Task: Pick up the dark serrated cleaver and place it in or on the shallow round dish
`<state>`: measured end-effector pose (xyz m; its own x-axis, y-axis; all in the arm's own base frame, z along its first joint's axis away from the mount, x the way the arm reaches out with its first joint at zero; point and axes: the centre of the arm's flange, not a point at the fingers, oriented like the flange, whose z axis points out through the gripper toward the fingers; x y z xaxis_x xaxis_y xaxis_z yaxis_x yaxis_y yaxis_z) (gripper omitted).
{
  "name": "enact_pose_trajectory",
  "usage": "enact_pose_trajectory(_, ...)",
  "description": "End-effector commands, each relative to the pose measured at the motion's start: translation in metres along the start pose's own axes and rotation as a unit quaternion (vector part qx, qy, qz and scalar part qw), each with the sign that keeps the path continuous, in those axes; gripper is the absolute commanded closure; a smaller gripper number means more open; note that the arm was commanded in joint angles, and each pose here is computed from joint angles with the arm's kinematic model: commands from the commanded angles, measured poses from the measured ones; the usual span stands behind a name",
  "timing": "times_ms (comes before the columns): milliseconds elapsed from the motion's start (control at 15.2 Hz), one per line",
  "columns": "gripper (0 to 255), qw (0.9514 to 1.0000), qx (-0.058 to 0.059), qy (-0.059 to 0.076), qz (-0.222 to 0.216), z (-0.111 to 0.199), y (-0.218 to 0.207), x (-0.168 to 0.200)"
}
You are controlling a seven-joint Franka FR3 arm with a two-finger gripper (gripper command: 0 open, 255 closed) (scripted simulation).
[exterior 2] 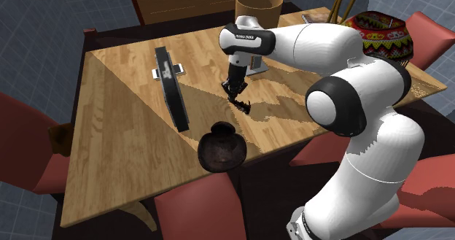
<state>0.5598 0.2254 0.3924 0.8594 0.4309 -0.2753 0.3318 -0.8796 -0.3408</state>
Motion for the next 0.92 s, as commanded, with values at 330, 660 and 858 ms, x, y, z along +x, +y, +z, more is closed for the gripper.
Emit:
enact_pose_trajectory(330, 0, 0.994, -0.105, -0.011, -0.027, -0.017, -0.03, 0.019)
enact_pose_trajectory(660, 0, 0.9885, -0.146, -0.015, -0.038, -0.002, -0.036, 0.025)
enact_pose_trajectory(858, 0, 0.9885, -0.146, -0.015, -0.038, 0.014, -0.032, 0.025)
